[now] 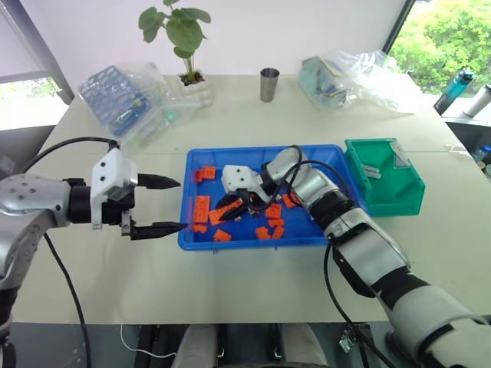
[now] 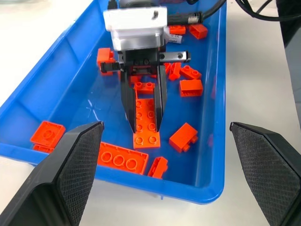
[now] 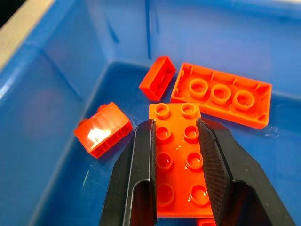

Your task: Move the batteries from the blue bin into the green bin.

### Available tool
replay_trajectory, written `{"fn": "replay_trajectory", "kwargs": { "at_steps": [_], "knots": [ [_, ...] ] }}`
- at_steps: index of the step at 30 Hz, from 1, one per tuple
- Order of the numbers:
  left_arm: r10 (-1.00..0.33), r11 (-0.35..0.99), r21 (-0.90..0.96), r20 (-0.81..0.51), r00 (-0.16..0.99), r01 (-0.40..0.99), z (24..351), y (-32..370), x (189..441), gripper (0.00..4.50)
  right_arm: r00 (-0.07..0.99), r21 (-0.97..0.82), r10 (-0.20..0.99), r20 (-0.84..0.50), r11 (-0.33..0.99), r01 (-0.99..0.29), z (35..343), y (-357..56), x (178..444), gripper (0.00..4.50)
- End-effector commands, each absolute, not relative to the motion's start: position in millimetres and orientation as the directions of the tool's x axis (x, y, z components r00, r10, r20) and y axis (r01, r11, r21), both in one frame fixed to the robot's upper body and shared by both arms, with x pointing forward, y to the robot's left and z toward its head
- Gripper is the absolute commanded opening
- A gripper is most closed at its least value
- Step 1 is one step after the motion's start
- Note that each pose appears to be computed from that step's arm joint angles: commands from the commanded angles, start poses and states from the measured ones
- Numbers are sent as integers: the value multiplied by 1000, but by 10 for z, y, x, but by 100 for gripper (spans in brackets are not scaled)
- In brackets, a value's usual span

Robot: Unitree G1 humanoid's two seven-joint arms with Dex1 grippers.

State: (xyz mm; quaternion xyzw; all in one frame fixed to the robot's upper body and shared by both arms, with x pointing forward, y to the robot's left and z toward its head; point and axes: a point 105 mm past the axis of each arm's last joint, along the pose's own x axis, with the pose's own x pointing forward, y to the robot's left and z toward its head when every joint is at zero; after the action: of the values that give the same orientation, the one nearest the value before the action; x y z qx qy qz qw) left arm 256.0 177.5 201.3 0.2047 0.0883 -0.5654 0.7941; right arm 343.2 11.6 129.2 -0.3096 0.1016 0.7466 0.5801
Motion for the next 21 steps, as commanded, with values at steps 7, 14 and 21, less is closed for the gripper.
{"fn": "replay_trajectory", "kwargs": {
  "at_steps": [7,14,21],
  "knots": [
    [-875,256,260,-348,337,931,2086,1719,2598,450,150,-414,869,-472,-69,-907,1722,197,3834,74],
    [-878,256,267,-337,339,929,2105,1699,2622,450,248,-377,842,-479,57,-924,1569,64,4010,219],
    [-882,251,264,-335,332,931,2108,1681,2629,450,353,-430,860,-369,179,-885,1859,30,4127,365]
  ]
}}
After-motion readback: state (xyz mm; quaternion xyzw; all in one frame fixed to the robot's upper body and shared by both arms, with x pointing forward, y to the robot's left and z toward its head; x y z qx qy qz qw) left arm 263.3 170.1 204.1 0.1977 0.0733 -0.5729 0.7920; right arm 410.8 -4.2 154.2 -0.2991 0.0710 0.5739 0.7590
